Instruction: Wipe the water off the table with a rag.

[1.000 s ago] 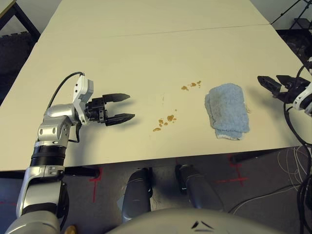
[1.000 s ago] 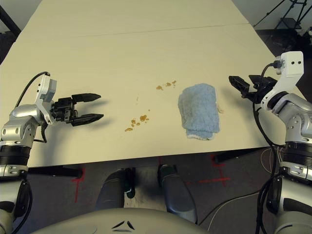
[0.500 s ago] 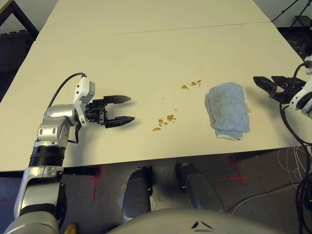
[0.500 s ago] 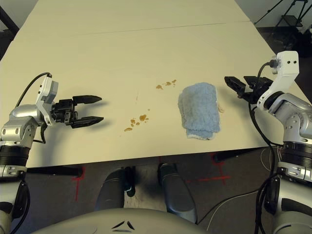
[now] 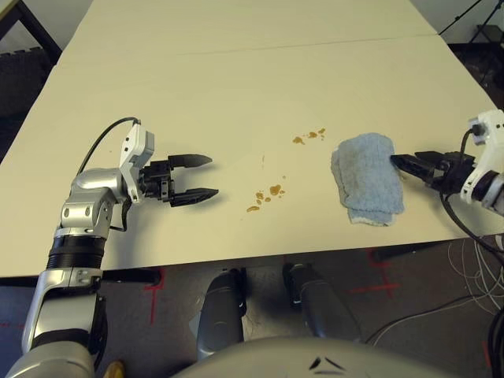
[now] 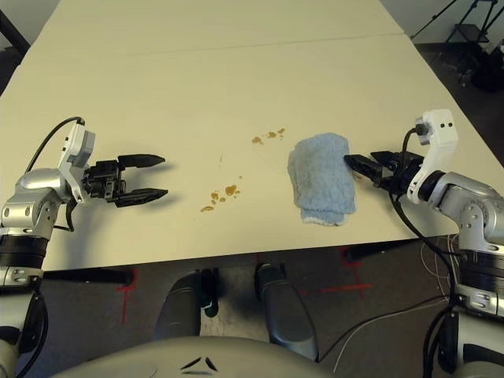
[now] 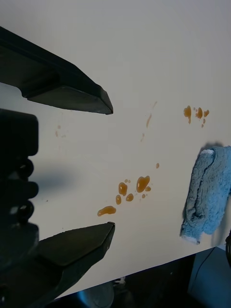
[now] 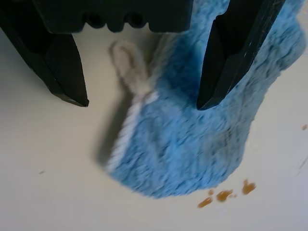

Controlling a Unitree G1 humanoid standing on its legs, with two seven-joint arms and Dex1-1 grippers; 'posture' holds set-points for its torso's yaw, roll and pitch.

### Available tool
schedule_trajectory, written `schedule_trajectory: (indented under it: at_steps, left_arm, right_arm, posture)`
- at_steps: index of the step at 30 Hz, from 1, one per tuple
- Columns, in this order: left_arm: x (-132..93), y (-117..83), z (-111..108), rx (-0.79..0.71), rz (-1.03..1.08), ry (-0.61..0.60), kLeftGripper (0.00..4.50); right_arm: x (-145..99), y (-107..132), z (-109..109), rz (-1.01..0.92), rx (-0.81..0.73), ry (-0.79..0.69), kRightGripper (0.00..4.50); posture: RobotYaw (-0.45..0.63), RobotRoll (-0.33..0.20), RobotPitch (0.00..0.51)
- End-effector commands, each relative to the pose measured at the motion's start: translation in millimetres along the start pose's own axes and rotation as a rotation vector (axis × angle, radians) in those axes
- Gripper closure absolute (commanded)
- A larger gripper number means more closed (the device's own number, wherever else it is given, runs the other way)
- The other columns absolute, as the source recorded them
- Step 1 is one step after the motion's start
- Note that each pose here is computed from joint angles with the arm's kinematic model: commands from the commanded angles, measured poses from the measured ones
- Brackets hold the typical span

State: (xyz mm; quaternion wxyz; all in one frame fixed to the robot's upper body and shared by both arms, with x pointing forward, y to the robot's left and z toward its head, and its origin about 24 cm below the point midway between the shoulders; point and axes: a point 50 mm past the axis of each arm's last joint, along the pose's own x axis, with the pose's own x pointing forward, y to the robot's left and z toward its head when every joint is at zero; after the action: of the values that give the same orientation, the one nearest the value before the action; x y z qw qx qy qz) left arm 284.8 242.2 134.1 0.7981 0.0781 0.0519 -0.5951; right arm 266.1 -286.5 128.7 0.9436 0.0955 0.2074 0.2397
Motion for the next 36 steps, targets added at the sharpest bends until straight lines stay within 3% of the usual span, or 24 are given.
schedule_trajectory:
  at_steps: [1, 20, 23, 33, 36]
  left_arm:
    - [-3.0, -0.5, -1.2, -0.006, 0.004, 0.025, 0.00]
    - [-3.5, 2.7, 0.9, -0.003, 0.004, 0.028, 0.00]
    - [-3.6, 3.4, 1.1, -0.001, 0.005, 0.029, 0.00]
    - [-3.9, 4.4, 0.8, -0.001, 0.005, 0.030, 0.00]
    - [-5.1, 4.3, 0.7, -0.002, 0.003, 0.033, 0.00]
  right_arm:
    - [0.4, 7.1, -5.4, 0.036, 0.016, 0.024, 0.03]
    - [29.5, 30.9, -40.7, 0.071, -0.037, 0.121, 0.03]
    - [31.3, 32.8, -41.9, 0.073, -0.069, 0.134, 0.58]
    - [34.6, 36.2, -37.7, 0.062, -0.216, 0.112, 4.20]
    - [35.3, 40.5, -29.4, 0.075, -0.193, 0.062, 4.38]
  posture:
    - [-0.22, 0.000, 0.213]
    - [-0.22, 0.000, 0.212]
    - [-0.22, 0.000, 0.211]
    - [-0.22, 0.000, 0.208]
    - [-0.22, 0.000, 0.209]
